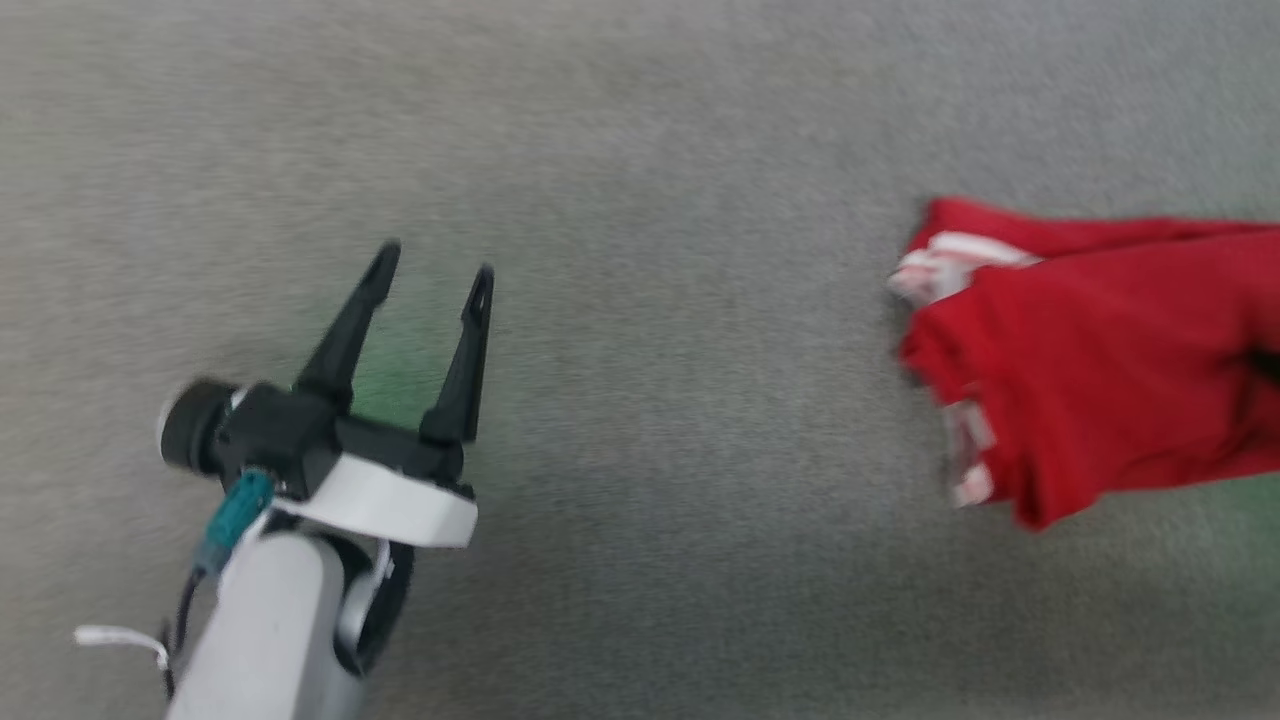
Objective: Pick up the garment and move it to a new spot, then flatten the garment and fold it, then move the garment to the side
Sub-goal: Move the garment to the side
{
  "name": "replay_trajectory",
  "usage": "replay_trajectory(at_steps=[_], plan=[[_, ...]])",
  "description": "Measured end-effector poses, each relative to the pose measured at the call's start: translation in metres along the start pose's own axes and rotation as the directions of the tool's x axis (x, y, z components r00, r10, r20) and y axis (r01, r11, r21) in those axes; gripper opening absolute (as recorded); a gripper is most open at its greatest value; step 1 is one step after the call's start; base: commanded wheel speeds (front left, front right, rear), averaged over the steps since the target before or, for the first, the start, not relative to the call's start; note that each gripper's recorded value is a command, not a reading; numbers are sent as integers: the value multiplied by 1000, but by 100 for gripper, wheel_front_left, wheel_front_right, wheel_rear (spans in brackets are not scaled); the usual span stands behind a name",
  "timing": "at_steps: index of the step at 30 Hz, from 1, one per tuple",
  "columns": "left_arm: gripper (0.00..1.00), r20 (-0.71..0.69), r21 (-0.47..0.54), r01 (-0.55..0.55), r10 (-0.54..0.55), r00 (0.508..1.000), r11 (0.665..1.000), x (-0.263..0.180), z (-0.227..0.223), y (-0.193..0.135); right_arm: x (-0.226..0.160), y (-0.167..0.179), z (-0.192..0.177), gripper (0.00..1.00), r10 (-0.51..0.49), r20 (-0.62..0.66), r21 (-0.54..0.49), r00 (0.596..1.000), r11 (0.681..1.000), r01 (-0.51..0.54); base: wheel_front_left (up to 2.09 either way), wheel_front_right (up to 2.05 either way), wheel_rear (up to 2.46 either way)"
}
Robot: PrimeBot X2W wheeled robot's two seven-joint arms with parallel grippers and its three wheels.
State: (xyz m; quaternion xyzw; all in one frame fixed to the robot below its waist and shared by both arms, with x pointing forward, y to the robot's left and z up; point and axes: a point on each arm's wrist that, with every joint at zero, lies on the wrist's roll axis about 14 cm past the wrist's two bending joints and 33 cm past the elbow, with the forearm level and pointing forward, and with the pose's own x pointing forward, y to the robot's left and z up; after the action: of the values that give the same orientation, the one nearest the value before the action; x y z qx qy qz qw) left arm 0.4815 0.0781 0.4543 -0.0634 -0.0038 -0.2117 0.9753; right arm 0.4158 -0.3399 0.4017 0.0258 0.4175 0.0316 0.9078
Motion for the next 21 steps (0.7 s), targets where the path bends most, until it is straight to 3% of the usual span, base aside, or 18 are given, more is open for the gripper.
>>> replay_trajectory(at_steps=[5,11,17,21], plan=[[100,23,41,105,-106,994,994,32,-2,-14,-10,-48,1,0,-132,22,47,991,990,131,0,0,0],[100,94,93,233,-241,966,968,89,-1,-31,-13,-111,13,0,-313,54,98,948,947,307,0,0,0],[100,188,114,314,-331,925,943,142,1,-48,-5,-163,20,0,-468,53,148,882,877,457,0,0,0],[100,229,113,343,-361,904,932,162,1,-56,-9,-197,24,0,-578,53,164,814,809,564,0,0,0]])
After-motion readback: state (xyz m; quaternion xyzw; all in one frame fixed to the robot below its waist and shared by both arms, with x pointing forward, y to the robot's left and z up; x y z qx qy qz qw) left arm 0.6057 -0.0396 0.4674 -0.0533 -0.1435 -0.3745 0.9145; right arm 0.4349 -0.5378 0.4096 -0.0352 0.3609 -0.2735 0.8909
